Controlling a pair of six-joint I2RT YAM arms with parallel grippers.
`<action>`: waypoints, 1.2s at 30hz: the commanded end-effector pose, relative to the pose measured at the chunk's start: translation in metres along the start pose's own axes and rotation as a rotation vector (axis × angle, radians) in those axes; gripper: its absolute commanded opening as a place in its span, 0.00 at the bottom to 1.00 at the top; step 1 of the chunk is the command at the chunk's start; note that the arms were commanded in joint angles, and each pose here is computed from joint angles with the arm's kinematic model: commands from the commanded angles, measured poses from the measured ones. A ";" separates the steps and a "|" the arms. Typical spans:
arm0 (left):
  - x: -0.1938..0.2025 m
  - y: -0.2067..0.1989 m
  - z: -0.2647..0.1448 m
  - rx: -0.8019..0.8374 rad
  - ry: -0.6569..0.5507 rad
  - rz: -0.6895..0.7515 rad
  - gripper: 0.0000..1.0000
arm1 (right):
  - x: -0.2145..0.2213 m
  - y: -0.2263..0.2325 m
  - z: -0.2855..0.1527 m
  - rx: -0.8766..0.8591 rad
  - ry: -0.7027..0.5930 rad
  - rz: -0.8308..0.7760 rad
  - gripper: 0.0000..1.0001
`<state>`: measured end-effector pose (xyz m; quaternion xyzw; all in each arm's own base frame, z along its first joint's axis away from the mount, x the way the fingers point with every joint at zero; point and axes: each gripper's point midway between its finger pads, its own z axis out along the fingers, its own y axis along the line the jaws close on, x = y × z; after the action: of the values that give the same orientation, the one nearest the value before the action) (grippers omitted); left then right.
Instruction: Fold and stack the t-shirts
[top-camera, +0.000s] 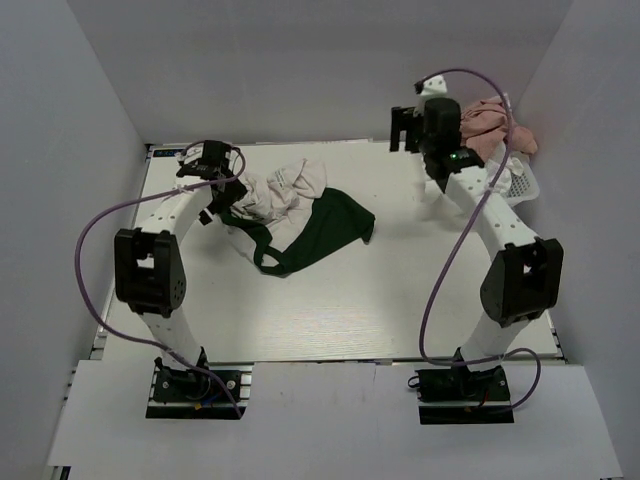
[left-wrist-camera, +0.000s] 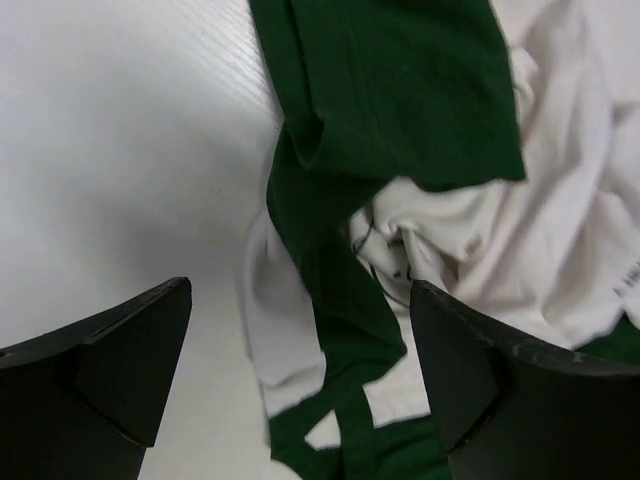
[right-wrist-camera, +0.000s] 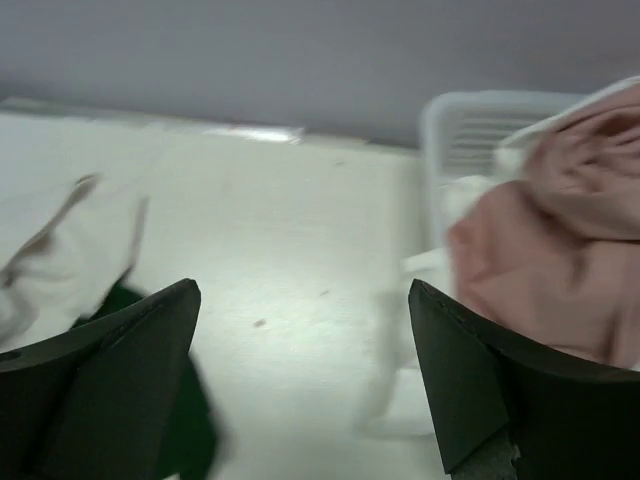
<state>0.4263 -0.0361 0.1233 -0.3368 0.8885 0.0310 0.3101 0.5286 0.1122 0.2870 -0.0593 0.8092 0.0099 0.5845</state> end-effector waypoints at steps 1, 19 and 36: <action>-0.003 -0.014 0.024 0.032 0.043 0.018 1.00 | 0.048 0.034 -0.002 -0.115 0.077 0.050 0.90; 0.083 0.058 0.017 -0.004 0.194 -0.076 0.00 | 0.228 0.136 -0.012 -0.366 0.505 0.123 0.82; -0.028 0.023 -0.221 0.660 -0.306 -0.103 0.00 | 0.029 0.076 -0.114 -0.250 -0.134 0.183 0.00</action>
<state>0.3059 -0.0616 0.2279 -0.2890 0.8357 -0.1866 0.4282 0.3879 0.1941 0.1956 -0.0937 0.8404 0.1852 0.5007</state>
